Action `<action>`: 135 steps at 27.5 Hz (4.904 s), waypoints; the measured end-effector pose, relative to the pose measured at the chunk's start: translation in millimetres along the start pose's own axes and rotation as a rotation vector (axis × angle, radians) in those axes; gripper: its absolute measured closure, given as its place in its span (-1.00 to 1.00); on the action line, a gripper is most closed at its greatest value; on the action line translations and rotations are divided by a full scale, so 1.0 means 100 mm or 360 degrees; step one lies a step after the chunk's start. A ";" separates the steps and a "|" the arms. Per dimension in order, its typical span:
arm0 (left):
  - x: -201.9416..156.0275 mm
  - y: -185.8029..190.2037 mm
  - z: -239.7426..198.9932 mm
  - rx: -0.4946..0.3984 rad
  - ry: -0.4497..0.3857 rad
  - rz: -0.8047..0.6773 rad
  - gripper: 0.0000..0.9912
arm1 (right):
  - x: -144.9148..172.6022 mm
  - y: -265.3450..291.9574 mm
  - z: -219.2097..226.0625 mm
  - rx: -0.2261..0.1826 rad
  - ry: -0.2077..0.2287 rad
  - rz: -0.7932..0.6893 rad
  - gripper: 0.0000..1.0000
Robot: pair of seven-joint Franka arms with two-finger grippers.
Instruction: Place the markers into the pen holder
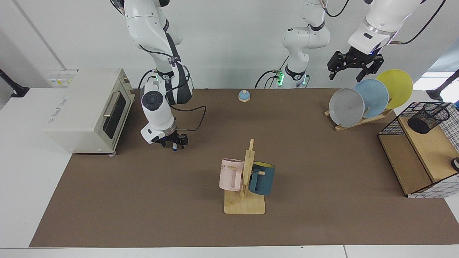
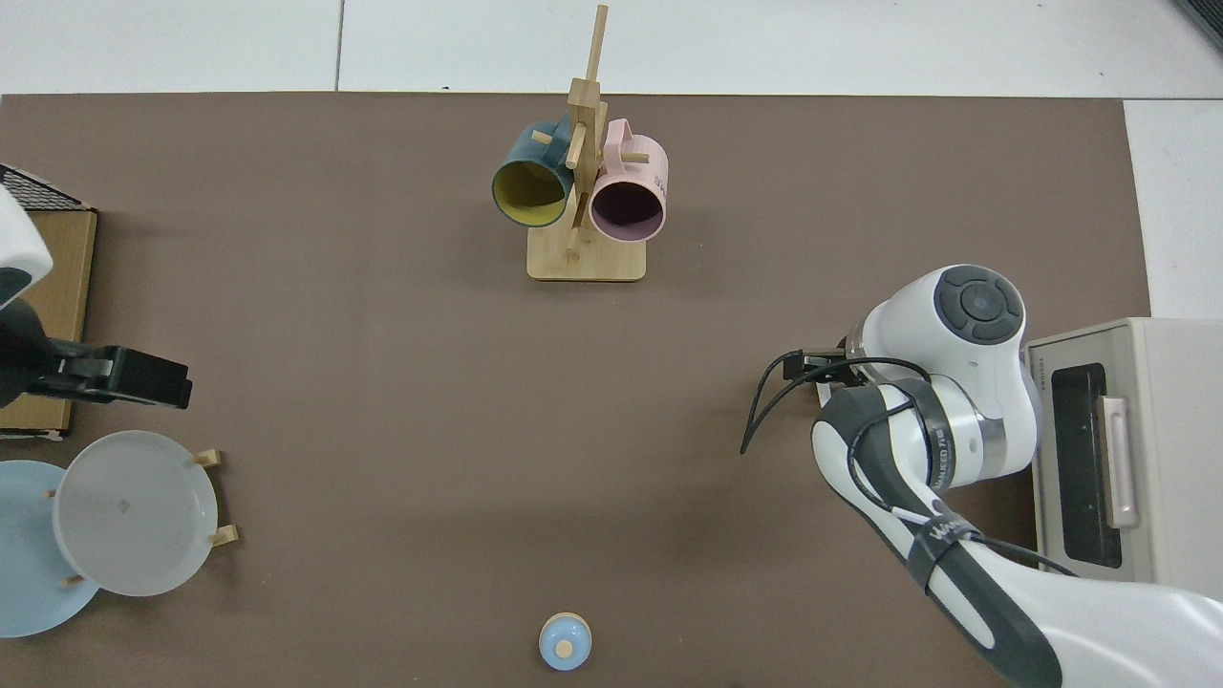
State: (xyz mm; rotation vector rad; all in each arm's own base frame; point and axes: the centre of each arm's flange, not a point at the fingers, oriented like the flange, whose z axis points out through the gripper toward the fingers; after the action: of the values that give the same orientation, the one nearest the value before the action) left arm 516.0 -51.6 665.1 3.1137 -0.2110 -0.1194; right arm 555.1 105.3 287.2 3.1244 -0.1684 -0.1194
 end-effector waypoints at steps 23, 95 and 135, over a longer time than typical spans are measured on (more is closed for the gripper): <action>0.00 0.00 0.00 0.0000 0.0000 0.0000 -1.00 | 0.02 0.03 -0.03 0.0035 -0.0003 0.0211 0.67; -0.12 1.14 0.02 0.0051 -0.0050 0.1125 -1.00 | -0.34 -2.37 -2.10 0.1092 -0.0960 0.2091 0.67; 0.34 2.39 0.39 0.0157 -0.0025 0.1667 -1.00 | -0.49 -2.23 -2.09 0.1086 -0.0807 0.1921 0.67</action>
State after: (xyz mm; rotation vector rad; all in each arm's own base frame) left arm 514.9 -293.3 629.7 2.6370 -1.7782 -0.1046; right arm 546.3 333.6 496.5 2.7528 -2.3621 -0.9385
